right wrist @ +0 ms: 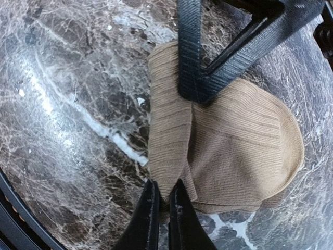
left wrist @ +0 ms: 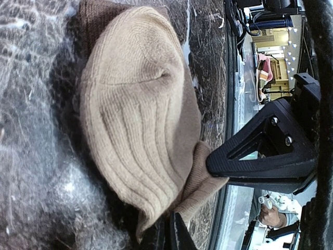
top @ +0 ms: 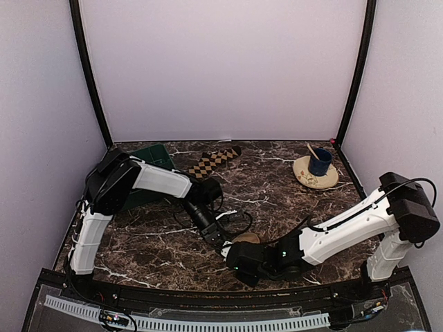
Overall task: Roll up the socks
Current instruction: Roll the sock at the center of the board.
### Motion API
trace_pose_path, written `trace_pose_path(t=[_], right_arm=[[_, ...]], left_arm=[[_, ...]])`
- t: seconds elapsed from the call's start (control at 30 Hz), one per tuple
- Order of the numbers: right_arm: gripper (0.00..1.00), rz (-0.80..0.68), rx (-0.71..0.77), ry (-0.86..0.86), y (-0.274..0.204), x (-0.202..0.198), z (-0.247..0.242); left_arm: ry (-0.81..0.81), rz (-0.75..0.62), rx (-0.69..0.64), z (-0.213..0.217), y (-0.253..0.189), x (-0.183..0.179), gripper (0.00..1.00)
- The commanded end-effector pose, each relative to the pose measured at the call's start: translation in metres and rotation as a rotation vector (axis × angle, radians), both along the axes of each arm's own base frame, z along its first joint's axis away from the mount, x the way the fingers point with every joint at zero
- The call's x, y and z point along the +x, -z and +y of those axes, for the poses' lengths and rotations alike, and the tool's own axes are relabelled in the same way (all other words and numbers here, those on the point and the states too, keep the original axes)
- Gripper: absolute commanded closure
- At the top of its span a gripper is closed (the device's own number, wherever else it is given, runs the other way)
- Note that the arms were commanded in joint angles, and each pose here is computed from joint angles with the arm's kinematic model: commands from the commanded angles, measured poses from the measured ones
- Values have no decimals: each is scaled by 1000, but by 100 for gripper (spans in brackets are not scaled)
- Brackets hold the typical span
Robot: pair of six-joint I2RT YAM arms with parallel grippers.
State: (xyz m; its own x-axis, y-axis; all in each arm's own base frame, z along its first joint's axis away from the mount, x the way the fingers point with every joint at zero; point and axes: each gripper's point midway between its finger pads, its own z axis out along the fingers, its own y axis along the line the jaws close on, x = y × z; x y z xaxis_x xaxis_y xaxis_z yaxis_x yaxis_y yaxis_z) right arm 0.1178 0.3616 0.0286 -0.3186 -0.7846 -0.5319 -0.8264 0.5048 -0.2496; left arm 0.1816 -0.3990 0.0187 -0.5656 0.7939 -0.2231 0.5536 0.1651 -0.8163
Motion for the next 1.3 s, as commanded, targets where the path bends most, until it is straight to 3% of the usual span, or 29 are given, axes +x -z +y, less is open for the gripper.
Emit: trace_pose_path(t=[0.0, 0.17, 0.57, 0.97, 1.07, 1.27], right_arm=[[99, 19, 11, 51, 10, -6, -12], [100, 77, 83, 109, 19, -9, -17], [100, 227, 301, 224, 15, -12, -32], [100, 374, 447, 287, 19, -13, -46], [100, 414, 479, 301, 20, -10, -47], [100, 489, 516, 323, 24, -12, -48]], left_arm=[[-1, -79, 187, 29, 38, -3, 92], [-42, -106, 149, 25, 26, 0, 90], [-140, -185, -104, -4, -56, 25, 78], [-154, -263, -270, -4, -73, 12, 75], [-136, -326, -275, -5, -75, 6, 66], [-106, -485, -257, -9, -71, -4, 65]])
